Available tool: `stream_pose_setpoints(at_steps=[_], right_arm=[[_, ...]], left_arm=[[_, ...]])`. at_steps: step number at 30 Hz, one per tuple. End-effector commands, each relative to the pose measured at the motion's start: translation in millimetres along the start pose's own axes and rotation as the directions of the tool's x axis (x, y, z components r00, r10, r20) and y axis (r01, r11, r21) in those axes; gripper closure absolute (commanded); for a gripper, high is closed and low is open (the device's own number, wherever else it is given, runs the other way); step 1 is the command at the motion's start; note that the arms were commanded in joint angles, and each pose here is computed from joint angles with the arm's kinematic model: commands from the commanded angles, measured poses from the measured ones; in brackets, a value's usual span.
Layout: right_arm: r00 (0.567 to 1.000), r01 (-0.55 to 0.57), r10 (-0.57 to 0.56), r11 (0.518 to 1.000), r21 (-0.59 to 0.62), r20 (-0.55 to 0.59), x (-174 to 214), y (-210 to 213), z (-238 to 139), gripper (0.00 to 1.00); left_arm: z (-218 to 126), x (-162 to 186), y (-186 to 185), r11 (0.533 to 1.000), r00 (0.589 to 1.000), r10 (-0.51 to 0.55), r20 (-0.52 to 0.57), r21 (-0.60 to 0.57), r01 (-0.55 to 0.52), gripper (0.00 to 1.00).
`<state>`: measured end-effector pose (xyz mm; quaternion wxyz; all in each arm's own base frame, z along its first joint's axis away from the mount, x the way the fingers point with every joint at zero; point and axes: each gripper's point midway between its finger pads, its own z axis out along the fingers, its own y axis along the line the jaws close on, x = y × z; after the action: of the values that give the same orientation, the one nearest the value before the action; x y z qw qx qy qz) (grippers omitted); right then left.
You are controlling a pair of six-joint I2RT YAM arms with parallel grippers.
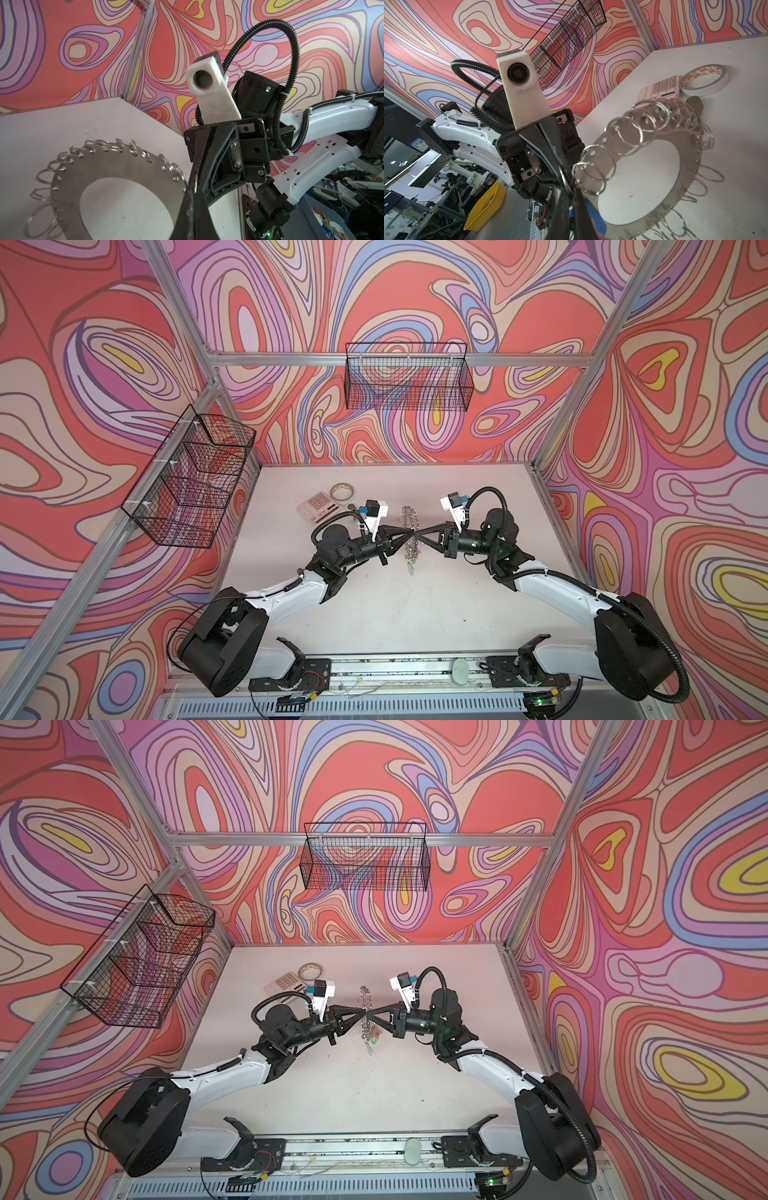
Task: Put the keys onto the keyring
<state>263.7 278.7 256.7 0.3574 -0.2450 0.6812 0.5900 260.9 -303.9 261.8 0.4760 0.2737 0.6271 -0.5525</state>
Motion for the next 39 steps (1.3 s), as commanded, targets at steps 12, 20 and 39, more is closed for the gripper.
stream_pose_setpoints(at_steps=[12, 20, 39], right_arm=[[0.992, 0.125, -0.122, 0.986, 0.106, -0.037, 5.1, -8.6, 3.1, 1.0], [0.991, 0.135, -0.132, 0.986, 0.097, -0.036, 4.0, -3.9, 2.5, 1.0], [0.99, 0.14, -0.137, 0.984, 0.105, -0.035, 4.8, -1.7, 2.6, 1.0]], left_arm=[[-3.8, 14.1, -36.0, 0.987, 0.964, 0.064, -0.258, 0.161, -0.022, 0.9], [-2.9, 14.6, -32.4, 0.99, 0.953, 0.064, -0.295, 0.136, -0.025, 0.85], [-17.0, -7.9, -21.6, 0.992, 0.938, 0.128, -0.323, 0.03, -0.125, 0.73]])
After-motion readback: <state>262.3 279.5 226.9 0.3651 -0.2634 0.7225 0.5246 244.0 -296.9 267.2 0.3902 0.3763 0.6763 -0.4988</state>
